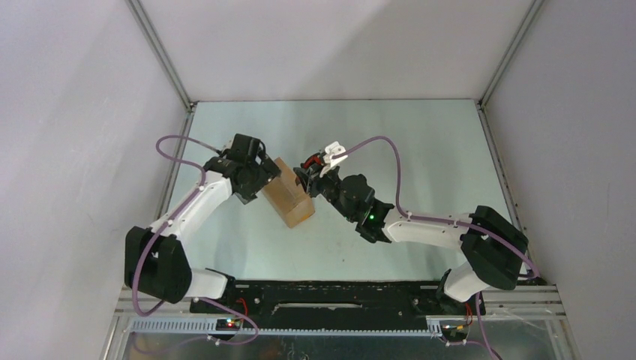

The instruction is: Unpack the express box

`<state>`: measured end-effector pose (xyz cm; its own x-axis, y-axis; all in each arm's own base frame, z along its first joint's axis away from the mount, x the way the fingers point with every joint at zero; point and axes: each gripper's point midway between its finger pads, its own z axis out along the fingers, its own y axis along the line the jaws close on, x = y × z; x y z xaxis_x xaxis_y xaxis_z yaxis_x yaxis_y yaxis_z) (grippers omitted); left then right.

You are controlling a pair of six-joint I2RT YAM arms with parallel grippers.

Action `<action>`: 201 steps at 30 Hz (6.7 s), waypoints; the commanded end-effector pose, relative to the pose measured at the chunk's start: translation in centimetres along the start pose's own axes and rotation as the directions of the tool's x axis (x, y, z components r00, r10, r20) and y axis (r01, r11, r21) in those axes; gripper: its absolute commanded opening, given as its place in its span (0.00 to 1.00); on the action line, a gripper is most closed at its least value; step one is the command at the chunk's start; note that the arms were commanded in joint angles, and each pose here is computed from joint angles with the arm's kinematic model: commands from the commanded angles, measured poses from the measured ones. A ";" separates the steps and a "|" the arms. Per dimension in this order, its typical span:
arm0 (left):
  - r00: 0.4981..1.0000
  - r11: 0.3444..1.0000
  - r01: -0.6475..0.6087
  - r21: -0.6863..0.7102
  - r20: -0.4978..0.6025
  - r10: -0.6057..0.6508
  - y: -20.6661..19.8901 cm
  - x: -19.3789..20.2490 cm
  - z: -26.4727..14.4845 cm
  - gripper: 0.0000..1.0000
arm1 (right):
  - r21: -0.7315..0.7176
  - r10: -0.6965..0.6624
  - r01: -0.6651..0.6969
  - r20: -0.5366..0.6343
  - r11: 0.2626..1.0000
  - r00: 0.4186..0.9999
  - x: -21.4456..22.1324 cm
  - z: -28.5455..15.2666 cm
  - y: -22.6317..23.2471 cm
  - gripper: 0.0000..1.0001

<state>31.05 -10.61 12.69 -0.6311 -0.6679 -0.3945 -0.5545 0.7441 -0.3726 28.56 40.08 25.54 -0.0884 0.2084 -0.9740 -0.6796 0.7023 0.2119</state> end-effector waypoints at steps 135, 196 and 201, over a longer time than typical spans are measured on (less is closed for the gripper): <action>0.956 0.952 0.285 -0.109 0.100 -0.274 4.3 0.2 -0.3 0.00 | 0.062 0.086 -0.076 -0.187 0.995 0.979 7.2 -7.4 1.6 0.00; 0.739 0.722 -0.650 0.238 -0.025 0.674 -6.1 2.1 -5.8 0.69 | 0.190 0.151 -0.106 -0.242 0.976 0.959 4.3 -8.5 -7.0 0.00; 0.771 0.747 -0.620 0.238 0.010 0.637 -7.3 1.3 -6.2 0.95 | 0.242 0.131 -0.067 -0.257 0.968 0.958 5.4 -8.2 -8.1 0.00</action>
<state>29.42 -16.15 17.50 -0.8738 -0.0165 -0.4859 0.0975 0.9732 -0.2083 25.90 29.67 15.58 -0.4353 0.0595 -0.8983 -0.5012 0.8128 0.2967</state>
